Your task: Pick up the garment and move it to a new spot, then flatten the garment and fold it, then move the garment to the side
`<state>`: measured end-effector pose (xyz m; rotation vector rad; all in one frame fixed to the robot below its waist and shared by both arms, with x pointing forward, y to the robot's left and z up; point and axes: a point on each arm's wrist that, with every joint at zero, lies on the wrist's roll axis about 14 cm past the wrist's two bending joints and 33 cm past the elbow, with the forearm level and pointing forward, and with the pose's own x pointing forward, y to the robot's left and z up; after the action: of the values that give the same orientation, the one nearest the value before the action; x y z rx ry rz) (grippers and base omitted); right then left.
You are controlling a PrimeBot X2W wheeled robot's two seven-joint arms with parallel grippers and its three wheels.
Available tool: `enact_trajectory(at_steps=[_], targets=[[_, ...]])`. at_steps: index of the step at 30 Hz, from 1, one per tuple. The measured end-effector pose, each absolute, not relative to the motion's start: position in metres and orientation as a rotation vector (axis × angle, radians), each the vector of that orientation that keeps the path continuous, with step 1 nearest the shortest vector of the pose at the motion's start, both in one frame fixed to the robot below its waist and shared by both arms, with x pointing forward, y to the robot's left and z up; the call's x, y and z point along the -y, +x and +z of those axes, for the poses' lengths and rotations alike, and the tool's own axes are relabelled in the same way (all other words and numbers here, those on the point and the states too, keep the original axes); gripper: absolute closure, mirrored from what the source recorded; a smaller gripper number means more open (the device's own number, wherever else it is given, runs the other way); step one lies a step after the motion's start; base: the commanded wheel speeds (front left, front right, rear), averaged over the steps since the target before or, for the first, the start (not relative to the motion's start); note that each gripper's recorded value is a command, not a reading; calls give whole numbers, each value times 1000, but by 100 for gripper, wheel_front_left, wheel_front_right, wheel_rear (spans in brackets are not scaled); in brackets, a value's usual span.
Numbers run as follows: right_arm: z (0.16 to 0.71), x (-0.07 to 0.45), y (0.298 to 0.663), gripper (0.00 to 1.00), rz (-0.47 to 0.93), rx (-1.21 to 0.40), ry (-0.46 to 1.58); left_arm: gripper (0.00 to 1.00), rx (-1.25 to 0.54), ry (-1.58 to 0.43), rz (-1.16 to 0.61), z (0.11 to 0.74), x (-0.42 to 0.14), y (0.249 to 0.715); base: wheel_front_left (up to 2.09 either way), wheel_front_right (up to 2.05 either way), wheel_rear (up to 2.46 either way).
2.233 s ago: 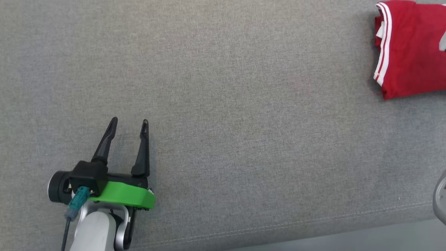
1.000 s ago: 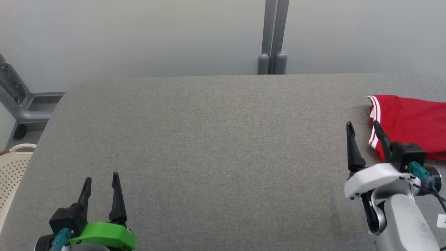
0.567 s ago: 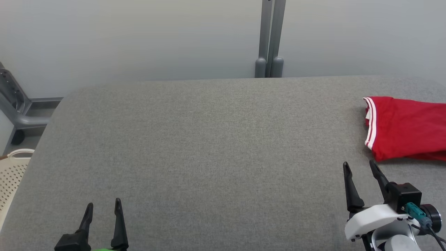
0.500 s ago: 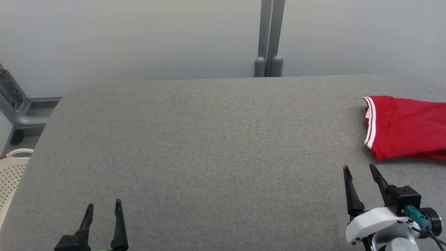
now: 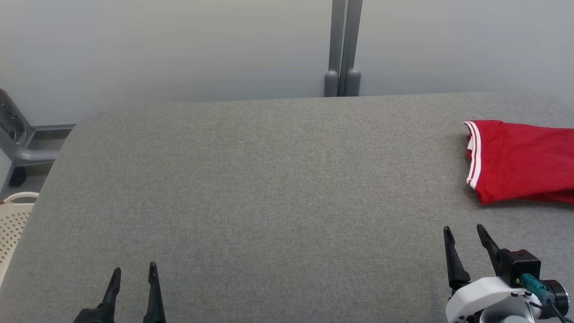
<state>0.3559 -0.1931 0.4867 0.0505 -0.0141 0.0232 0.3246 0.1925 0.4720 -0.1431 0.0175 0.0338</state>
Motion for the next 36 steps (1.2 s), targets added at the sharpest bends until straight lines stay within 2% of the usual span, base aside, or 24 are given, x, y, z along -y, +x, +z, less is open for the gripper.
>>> enact_trajectory(at_steps=[10,25,36], targets=[[487,192,356,0,25,15,60,0,-28,-144,36,468,-192,324,0,0,0],[482,147,358,0,154,-4,108,0,-27,-143,62,468,-201,318,0,0,0],[483,148,359,0,151,-2,114,0,-36,-143,65,465,-201,318,0,0,0]])
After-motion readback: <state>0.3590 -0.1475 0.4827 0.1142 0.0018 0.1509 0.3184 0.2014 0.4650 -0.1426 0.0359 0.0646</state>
